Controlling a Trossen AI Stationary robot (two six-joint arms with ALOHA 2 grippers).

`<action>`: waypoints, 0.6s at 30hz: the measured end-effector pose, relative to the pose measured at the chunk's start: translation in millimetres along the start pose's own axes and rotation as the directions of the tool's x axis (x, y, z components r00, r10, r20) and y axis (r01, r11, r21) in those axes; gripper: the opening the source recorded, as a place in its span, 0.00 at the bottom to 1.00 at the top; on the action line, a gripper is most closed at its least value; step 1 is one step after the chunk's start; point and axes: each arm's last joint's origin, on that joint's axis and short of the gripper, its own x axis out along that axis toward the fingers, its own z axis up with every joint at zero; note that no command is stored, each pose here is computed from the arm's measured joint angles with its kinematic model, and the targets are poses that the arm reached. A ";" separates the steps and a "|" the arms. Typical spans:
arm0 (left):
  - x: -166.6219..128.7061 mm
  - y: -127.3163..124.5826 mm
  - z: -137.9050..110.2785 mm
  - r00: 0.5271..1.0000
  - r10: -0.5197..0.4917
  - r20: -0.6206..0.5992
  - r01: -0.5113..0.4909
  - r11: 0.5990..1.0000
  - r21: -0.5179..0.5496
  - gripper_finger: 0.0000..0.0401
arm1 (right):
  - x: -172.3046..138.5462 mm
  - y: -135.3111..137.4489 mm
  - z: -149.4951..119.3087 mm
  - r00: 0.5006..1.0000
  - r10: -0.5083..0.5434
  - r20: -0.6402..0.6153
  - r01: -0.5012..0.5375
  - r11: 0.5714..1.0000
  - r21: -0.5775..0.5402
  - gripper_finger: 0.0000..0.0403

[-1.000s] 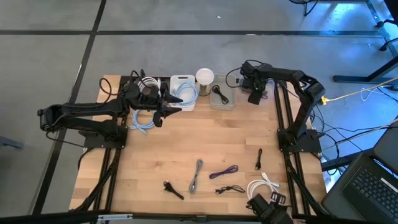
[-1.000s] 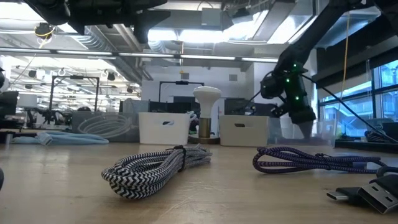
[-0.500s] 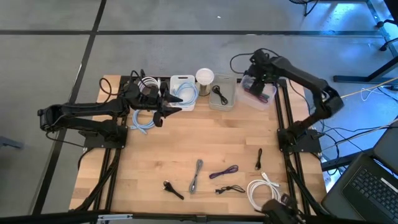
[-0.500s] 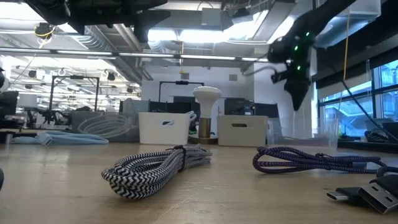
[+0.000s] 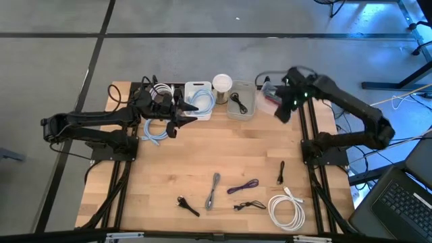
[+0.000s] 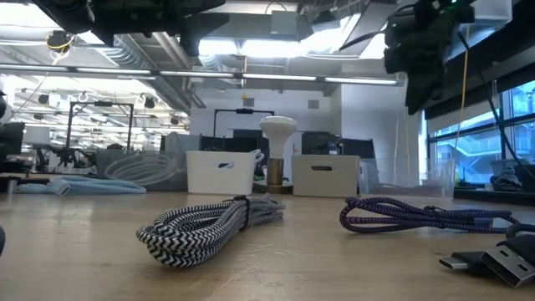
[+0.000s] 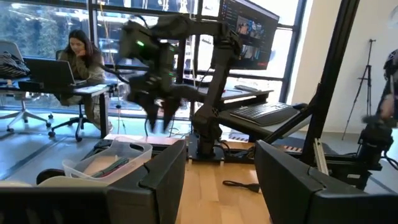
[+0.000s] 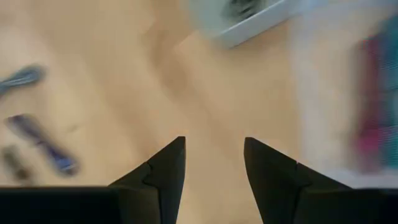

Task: Pick & Place USB Port
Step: Put the black charger cable into the gray bin

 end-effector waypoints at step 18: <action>0.0 0.2 -1.5 1.000 0.002 -0.015 -0.002 1.000 -0.019 0.45 | 75.0 106.9 -115.6 0.985 0.119 -0.124 -0.041 0.864 0.502 0.41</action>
